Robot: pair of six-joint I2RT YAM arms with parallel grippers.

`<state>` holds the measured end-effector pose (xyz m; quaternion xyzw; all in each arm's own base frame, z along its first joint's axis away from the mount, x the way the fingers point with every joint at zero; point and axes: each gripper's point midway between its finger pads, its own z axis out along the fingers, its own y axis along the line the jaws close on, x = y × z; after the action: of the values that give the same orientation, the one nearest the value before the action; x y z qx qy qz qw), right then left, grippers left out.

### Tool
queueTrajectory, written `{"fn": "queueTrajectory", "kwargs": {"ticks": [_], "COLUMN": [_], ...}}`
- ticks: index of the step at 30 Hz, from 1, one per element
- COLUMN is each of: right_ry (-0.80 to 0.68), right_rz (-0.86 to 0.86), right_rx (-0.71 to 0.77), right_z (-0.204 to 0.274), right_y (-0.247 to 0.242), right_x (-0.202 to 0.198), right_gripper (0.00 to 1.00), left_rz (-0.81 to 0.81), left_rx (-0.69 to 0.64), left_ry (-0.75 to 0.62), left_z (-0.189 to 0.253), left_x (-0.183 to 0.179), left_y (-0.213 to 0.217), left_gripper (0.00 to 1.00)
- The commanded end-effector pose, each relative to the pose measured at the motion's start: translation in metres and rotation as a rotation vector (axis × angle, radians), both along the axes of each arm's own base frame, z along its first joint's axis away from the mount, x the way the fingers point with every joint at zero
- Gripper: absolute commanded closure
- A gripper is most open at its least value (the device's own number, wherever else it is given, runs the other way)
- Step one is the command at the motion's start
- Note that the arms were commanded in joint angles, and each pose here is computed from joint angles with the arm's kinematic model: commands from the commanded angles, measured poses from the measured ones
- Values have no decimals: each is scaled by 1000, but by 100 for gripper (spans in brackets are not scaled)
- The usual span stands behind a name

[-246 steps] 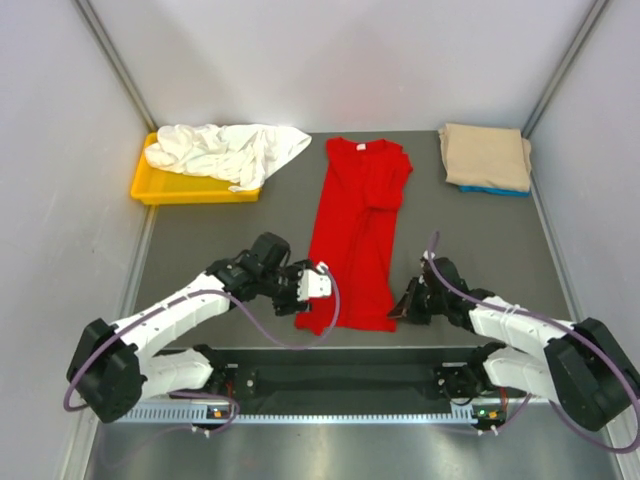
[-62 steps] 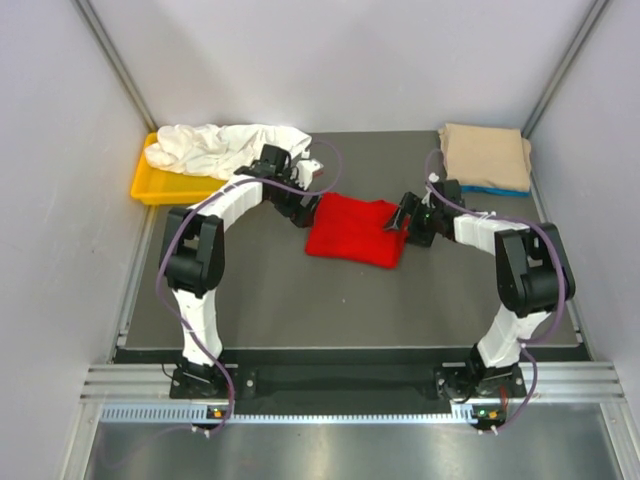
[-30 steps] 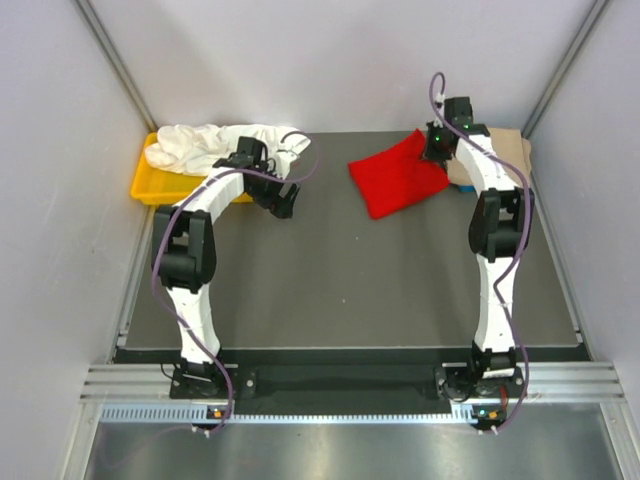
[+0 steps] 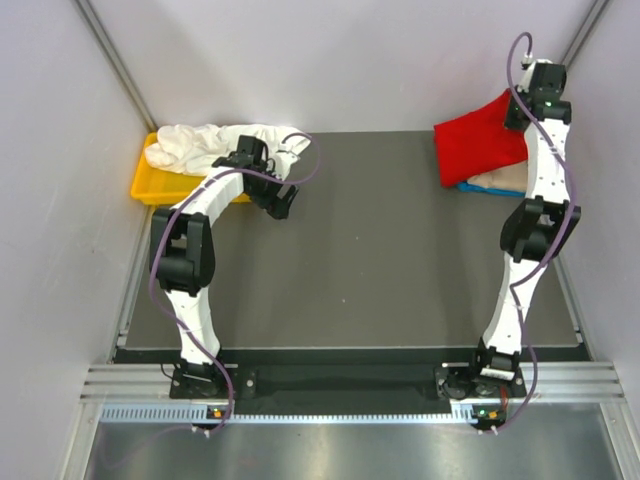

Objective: Fold and stack the t-shirts
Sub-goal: Neatly place the folded tshirt to the corner

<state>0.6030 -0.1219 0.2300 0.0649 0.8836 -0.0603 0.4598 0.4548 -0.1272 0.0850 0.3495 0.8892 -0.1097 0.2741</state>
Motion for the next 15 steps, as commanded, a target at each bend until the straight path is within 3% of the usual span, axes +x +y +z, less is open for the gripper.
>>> {"fn": "queueTrajectory", "kwargs": {"ticks": [1, 9, 15], "right_ry": [-159, -118, -78], "right_rz": [26, -108, -166], "right_rx": [-7, 73, 50], "right_z": [51, -17, -63], "right_y": [-12, -69, -103], "right_x": [10, 15, 22], "right_gripper": [100, 100, 100], "left_rz": [0, 1, 7], "left_rx": [19, 32, 49], "left_ry": [-36, -9, 14], "left_z": [14, 6, -1], "left_x": [0, -4, -5], "left_y": [4, 6, 7], "left_gripper": [4, 4, 4]}}
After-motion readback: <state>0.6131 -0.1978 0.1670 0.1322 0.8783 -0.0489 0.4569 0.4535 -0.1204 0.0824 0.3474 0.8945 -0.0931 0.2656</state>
